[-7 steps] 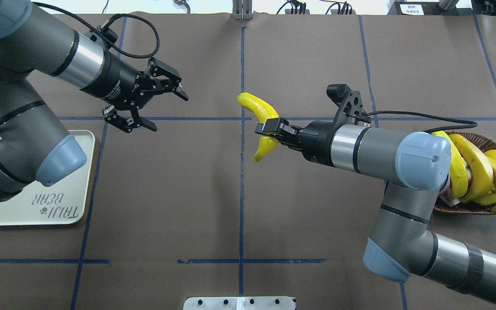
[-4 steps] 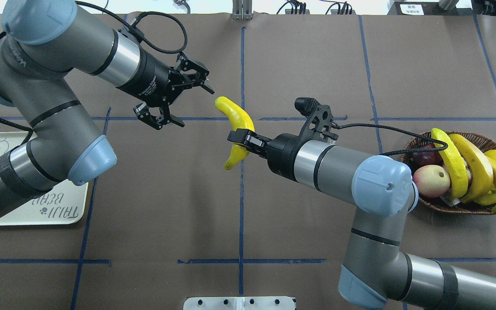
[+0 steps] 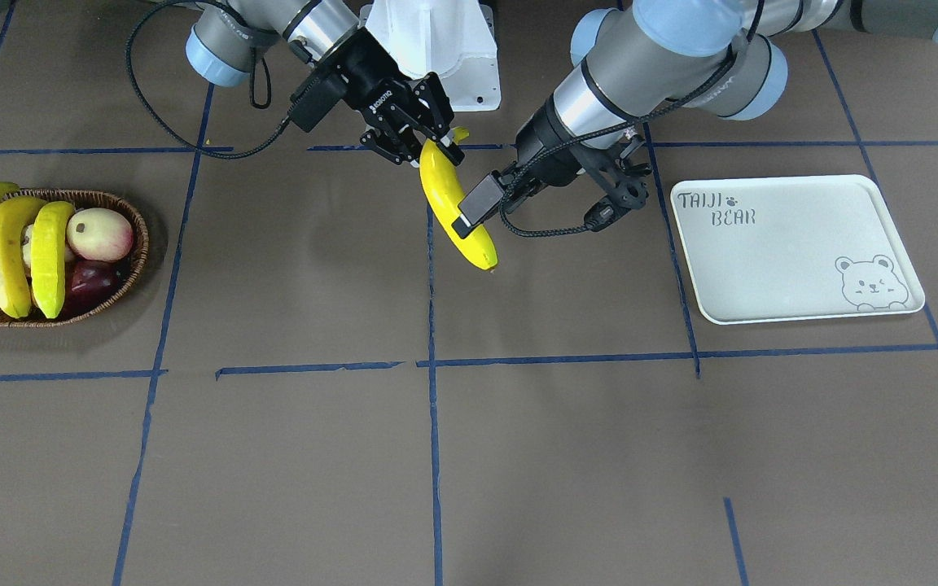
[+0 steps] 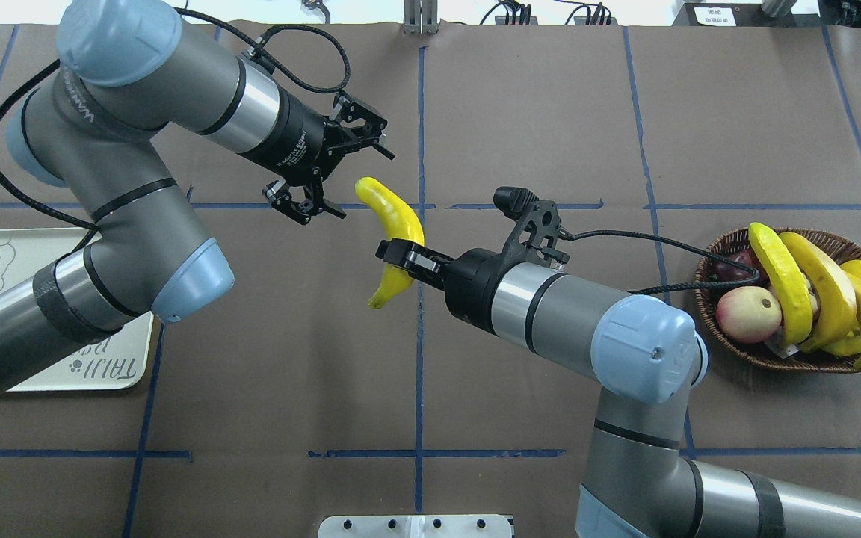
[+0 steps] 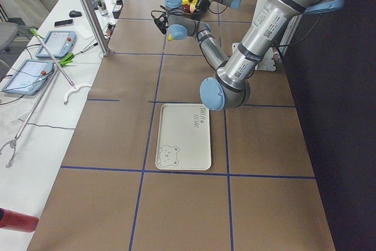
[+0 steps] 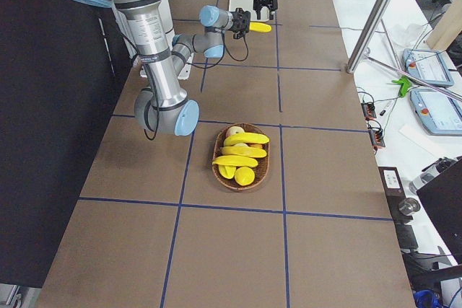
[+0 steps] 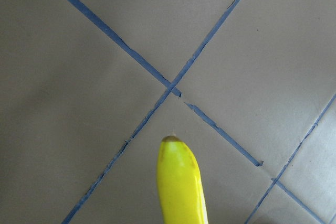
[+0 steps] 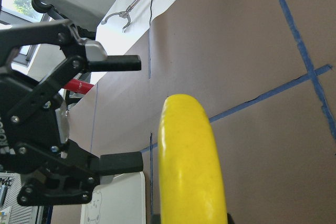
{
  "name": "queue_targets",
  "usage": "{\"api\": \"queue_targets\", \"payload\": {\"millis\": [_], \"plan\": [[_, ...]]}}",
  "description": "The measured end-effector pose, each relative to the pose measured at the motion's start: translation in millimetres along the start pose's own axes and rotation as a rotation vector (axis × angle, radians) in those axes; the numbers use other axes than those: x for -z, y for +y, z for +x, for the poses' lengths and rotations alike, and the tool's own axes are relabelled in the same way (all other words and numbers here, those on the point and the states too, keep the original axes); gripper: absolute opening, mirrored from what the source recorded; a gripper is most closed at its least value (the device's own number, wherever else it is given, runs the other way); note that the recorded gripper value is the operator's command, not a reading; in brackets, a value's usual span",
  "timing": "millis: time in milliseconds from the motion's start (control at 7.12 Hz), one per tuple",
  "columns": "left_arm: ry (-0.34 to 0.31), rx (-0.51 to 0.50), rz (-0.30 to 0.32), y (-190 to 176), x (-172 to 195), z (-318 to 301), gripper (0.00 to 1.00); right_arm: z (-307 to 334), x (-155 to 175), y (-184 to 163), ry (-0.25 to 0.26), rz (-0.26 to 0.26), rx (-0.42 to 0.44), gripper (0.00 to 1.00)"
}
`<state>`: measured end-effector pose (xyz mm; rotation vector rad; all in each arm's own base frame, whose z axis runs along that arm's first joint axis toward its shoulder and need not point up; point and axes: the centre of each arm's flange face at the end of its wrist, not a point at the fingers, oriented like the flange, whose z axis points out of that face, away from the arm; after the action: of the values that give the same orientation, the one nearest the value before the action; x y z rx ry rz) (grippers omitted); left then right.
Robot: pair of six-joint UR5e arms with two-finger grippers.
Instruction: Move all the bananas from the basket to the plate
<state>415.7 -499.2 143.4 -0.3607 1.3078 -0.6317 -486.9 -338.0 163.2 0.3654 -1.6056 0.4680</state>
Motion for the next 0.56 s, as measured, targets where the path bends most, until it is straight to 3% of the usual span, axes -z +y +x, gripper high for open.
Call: {"api": "queue_targets", "payload": {"millis": [562], "plan": [[-0.002,-0.009,0.02,18,-25,-7,0.98,-1,0,2,-0.004,0.002,0.0,0.01]]}}
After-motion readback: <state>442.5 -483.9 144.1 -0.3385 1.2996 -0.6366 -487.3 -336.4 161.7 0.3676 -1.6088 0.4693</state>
